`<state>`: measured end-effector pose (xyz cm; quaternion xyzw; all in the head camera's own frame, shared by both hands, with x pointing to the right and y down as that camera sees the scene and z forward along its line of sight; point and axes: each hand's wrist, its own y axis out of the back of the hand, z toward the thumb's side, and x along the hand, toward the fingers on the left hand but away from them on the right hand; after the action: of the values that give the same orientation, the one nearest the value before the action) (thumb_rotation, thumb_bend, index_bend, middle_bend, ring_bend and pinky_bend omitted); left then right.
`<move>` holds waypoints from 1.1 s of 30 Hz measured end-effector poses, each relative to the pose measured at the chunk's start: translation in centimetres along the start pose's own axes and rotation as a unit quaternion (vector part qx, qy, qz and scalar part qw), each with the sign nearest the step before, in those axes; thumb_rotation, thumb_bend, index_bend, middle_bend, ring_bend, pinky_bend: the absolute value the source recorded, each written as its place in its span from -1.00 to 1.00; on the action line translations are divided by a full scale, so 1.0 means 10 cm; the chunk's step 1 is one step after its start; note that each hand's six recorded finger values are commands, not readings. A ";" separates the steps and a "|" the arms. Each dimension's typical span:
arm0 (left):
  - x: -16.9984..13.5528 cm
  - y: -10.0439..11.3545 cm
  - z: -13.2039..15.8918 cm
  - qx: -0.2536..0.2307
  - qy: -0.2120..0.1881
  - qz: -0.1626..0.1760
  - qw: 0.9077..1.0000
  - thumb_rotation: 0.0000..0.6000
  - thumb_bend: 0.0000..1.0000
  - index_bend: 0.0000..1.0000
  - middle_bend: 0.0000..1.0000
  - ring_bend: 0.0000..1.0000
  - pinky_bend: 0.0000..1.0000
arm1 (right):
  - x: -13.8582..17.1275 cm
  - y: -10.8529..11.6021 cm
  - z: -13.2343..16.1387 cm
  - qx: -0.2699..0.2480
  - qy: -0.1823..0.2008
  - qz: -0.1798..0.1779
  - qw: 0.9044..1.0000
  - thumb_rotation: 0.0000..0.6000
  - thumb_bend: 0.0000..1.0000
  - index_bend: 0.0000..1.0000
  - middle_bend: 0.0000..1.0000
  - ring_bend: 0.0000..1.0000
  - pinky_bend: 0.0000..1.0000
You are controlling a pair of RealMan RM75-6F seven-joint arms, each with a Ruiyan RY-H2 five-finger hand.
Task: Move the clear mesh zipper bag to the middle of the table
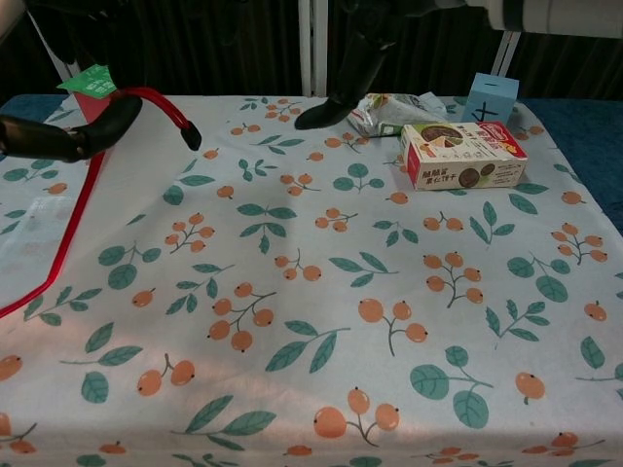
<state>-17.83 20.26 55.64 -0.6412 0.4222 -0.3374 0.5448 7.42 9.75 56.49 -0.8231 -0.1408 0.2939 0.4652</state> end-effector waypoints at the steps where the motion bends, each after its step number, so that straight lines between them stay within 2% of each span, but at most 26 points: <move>1: 0.00 0.01 0.01 0.003 0.001 0.003 1.000 1.00 -0.21 0.37 0.17 0.03 0.08 | -0.06 0.00 0.06 -0.002 0.005 -0.001 1.000 1.00 -0.75 -0.72 -0.61 -1.00 -0.94; 5: 0.02 0.05 0.03 0.015 0.005 0.016 1.000 1.00 -0.22 0.37 0.16 0.03 0.08 | -0.21 0.01 0.18 -0.005 0.013 -0.006 1.000 1.00 -0.75 -0.71 -0.61 -1.00 -0.94; 9: 0.02 0.05 0.04 0.014 0.005 0.016 1.000 1.00 -0.22 0.37 0.17 0.03 0.08 | -0.33 0.00 0.25 -0.013 0.015 -0.006 1.000 1.00 -0.75 -0.65 -0.59 -0.99 -0.93; 17: 0.03 0.06 0.06 0.008 0.004 0.015 1.000 1.00 -0.23 0.37 0.15 0.03 0.05 | -0.55 -0.09 0.33 -0.028 0.015 -0.009 0.999 1.00 -0.65 -0.31 -0.50 -0.91 -0.85; 24: 0.02 0.06 0.04 0.005 0.005 0.014 1.000 1.00 -0.23 0.37 0.14 0.03 0.05 | -0.60 -0.11 0.35 -0.050 0.017 -0.017 0.998 1.00 -0.61 -0.11 -0.42 -0.85 -0.80; 33: 0.01 0.06 0.03 0.000 0.006 0.012 1.000 1.00 -0.23 0.38 0.14 0.03 0.05 | -0.61 -0.11 0.35 -0.079 0.022 -0.023 0.996 1.00 -0.53 0.04 -0.36 -0.81 -0.76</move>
<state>-17.61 20.24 55.02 -0.6340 0.4332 -0.3351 0.5460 0.49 9.67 58.17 -0.8601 -0.1722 0.2534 0.4080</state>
